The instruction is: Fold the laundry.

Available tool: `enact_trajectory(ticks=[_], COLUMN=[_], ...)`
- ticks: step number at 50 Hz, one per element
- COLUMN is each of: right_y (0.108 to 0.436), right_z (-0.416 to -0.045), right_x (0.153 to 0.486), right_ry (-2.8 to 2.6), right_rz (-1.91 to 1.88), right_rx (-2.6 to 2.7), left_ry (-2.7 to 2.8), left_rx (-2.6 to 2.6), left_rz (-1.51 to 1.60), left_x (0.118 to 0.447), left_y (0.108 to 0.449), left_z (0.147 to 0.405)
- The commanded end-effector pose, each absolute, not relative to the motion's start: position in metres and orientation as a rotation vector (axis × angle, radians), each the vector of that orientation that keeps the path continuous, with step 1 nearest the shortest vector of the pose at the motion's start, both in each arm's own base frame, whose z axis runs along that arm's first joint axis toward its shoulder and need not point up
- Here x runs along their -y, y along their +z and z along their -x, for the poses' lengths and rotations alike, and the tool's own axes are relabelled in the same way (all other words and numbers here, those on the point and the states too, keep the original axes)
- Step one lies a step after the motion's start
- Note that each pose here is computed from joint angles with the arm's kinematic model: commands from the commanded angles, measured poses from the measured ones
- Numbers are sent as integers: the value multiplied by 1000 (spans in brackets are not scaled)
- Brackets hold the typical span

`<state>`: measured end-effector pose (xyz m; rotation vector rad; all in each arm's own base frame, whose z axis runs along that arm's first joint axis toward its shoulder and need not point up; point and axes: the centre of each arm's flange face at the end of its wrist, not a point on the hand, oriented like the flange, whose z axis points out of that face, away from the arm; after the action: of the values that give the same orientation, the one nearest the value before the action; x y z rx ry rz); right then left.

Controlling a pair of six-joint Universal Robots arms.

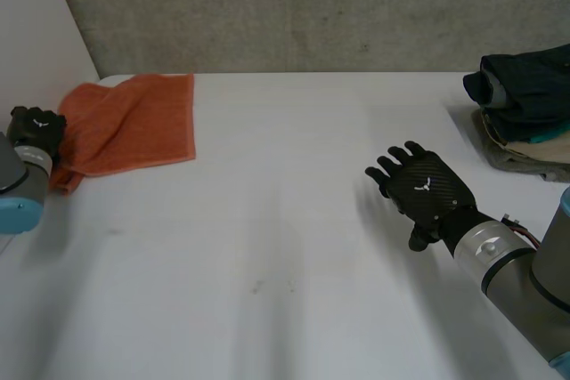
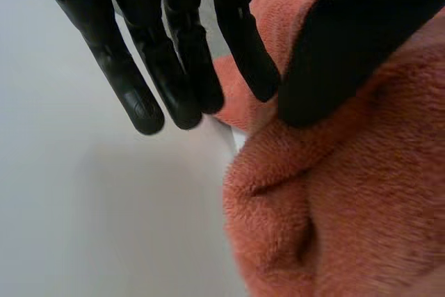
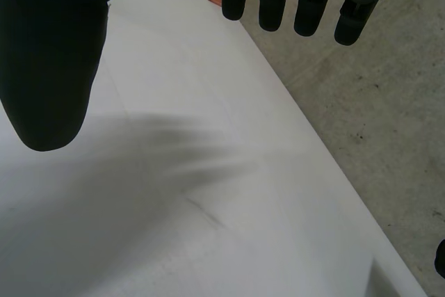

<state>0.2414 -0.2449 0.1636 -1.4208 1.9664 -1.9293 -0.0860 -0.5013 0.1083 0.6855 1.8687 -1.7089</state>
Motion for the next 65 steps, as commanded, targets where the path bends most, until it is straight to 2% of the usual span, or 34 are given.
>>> enact_trajectory(ticks=[1,5,6,8,9,12,13,16,17,20,21,24,25,29,32,39,43,44,46,47,49,58,65], right_y=[165,165,165,165,165,168,170,173,177,185,189,194,196,200,202,202,201,201,200,199,197,192,186], right_z=[-240,-239,-239,-238,-237,-235,-232,-229,-226,-221,-217,-212,-209,-204,-199,-197,-199,-199,-200,-200,-200,-200,-200], right_x=[247,248,249,250,251,253,256,261,264,269,272,277,280,287,292,293,292,291,291,290,290,290,292], right_ry=[-1939,-1941,-1943,-1947,-1949,-1969,-1989,-2027,-2063,-2127,-2157,-2183,-2188,-2182,-2184,-2178,-2169,-2166,-2161,-2157,-2153,-2136,-2114], right_rz=[1416,1413,1412,1409,1405,1393,1381,1362,1342,1311,1288,1239,1196,1084,1040,1025,1032,1034,1037,1041,1041,1057,1056], right_rx=[-1969,-1974,-1975,-1977,-1984,-1994,-2009,-2032,-2047,-2064,-2078,-2095,-2105,-2124,-2135,-2143,-2140,-2140,-2139,-2139,-2143,-2159,-2180], left_ry=[-1746,-1890,-1949,-2026,-2118,-2274,-2376,-2515,-2600,-2710,-2748,-2772,-2760,-2661,-2579,-2569,-2515,-2467,-2407,-2350,-2306,-2114,-2105], left_rx=[-1854,-1731,-1703,-1680,-1668,-1661,-1662,-1679,-1706,-1768,-1833,-1937,-2008,-2202,-2355,-2392,-2252,-2175,-2109,-2045,-1987,-2038,-2137], left_rz=[-725,-714,-715,-714,-715,-712,-708,-714,-734,-786,-832,-911,-974,-1131,-1205,-1080,-842,-758,-699,-668,-662,-747,-825], left_x=[493,478,468,454,438,408,385,350,326,291,274,250,237,206,191,212,270,295,318,338,355,425,445], left_y=[119,189,211,233,253,285,305,328,337,341,335,322,308,269,244,240,250,254,254,254,254,186,150], left_z=[112,142,156,174,195,226,243,265,280,305,321,343,358,388,399,391,350,327,306,287,272,230,224])
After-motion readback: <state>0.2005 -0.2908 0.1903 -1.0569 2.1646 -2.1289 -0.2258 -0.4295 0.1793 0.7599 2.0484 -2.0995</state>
